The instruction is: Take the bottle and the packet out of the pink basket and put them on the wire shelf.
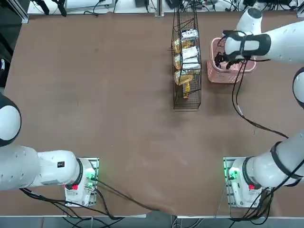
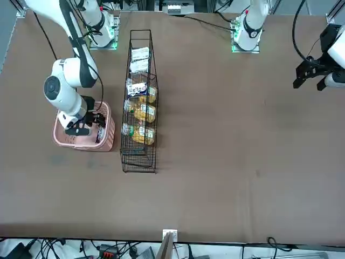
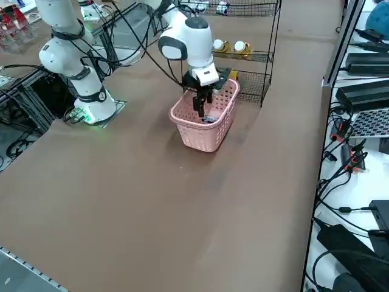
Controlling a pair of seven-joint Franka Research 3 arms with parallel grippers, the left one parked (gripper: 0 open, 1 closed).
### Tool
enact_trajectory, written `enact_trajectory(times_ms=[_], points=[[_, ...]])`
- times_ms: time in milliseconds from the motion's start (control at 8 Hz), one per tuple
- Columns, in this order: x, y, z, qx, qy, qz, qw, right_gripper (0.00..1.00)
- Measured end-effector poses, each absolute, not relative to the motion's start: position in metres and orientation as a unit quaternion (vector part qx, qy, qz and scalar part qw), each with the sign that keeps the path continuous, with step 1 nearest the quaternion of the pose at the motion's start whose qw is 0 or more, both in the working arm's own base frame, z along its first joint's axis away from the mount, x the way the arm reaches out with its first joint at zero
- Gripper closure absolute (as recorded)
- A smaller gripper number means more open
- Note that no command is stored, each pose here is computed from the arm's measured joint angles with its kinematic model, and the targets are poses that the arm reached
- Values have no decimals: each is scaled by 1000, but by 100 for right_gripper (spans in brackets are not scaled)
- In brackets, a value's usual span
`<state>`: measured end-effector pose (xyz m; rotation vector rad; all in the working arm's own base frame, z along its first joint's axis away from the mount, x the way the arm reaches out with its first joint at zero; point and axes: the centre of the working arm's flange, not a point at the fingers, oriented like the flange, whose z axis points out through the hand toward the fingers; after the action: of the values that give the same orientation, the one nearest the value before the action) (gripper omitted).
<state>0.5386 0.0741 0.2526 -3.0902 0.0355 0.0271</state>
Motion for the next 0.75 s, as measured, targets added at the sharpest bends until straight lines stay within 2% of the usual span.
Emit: enact_trajectory(times_ms=[750], points=[[531,74,231,-1000,11,-4,24,1]])
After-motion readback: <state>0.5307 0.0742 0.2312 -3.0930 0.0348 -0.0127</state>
